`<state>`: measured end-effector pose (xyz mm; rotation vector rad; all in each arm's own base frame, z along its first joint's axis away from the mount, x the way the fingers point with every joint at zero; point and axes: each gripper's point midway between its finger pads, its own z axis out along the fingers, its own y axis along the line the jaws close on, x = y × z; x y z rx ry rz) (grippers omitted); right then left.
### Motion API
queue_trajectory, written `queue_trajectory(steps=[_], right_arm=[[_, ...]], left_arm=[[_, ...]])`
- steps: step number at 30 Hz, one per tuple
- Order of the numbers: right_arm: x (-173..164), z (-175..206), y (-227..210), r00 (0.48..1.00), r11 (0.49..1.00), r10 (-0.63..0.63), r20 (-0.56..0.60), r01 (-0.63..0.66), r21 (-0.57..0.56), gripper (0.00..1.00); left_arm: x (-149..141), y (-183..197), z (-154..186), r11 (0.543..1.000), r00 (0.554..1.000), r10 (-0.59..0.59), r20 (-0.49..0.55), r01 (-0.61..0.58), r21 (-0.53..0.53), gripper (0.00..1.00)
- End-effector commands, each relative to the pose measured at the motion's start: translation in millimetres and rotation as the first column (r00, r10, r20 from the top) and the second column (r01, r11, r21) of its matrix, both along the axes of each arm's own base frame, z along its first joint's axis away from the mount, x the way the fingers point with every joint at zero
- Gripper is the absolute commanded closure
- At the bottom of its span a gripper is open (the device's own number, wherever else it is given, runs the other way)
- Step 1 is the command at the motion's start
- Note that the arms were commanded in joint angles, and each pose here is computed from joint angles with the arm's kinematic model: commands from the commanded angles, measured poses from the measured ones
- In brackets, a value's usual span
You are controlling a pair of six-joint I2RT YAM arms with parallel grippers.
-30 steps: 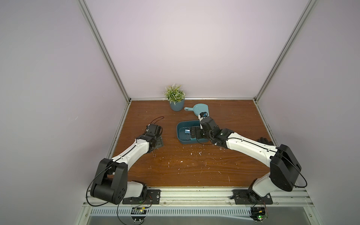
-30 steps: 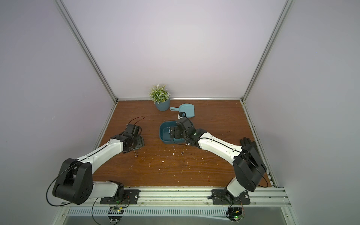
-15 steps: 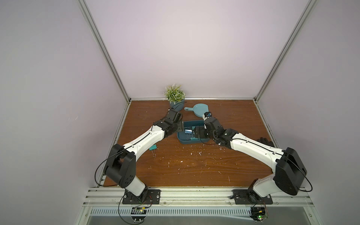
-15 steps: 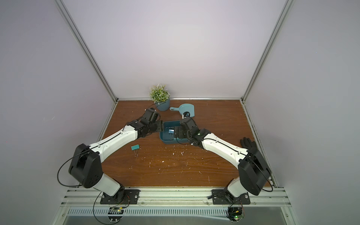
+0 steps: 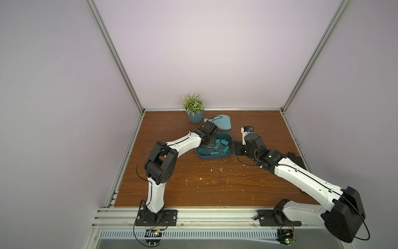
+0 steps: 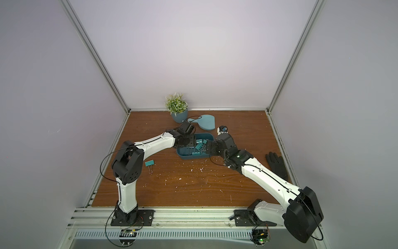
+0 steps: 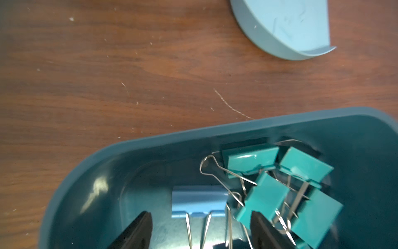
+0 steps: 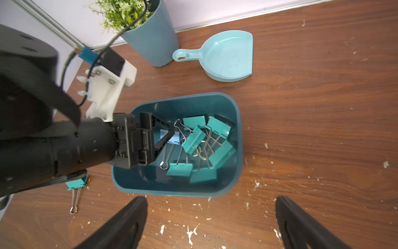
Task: Take out the binder clips from the storage box
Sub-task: Pick up the binder clip from the storage box.
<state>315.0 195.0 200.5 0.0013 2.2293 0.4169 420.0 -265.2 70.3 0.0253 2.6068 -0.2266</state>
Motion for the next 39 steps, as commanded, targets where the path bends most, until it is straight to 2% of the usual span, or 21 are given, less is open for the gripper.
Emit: queue_trajectory(steps=[1,11,19,23,31,35,39], right_arm=[[0.0,7.9,-8.3,0.999,1.0,-0.028,0.021,0.027,0.009,0.01],[0.6,10.1,-14.6,0.999,0.999,-0.042,0.021,0.042,0.004,0.01],[1.6,7.2,-14.1,0.999,0.999,-0.041,0.016,0.041,0.005,0.01],[2.1,7.5,-12.1,0.999,0.999,-0.036,0.015,0.036,0.012,0.01],[2.1,6.7,-12.7,0.999,0.999,-0.037,0.014,0.037,0.006,0.01],[2.0,7.3,-13.0,0.999,0.999,-0.038,0.014,0.038,0.007,0.01],[2.7,9.2,-12.8,0.999,0.999,-0.038,0.019,0.038,0.011,0.01]], left_arm=[[2.4,-6.6,-1.4,1.0,1.0,-0.02,-0.006,0.02,0.022,0.23],[9.4,-3.5,-21.2,0.995,1.0,-0.021,-0.019,0.023,0.095,0.25],[2.0,-3.1,-30.2,0.99,0.998,-0.044,-0.034,0.048,0.129,0.22],[1.6,-2.1,-35.3,0.989,0.998,-0.043,-0.04,0.048,0.14,0.27],[1.7,-1.9,-43.7,0.988,0.998,-0.042,-0.054,0.05,0.148,0.27],[1.7,-0.7,-41.2,0.988,0.998,-0.035,-0.048,0.042,0.147,0.3],[3.1,0.0,-31.1,0.989,0.999,-0.036,-0.028,0.04,0.145,0.39]])
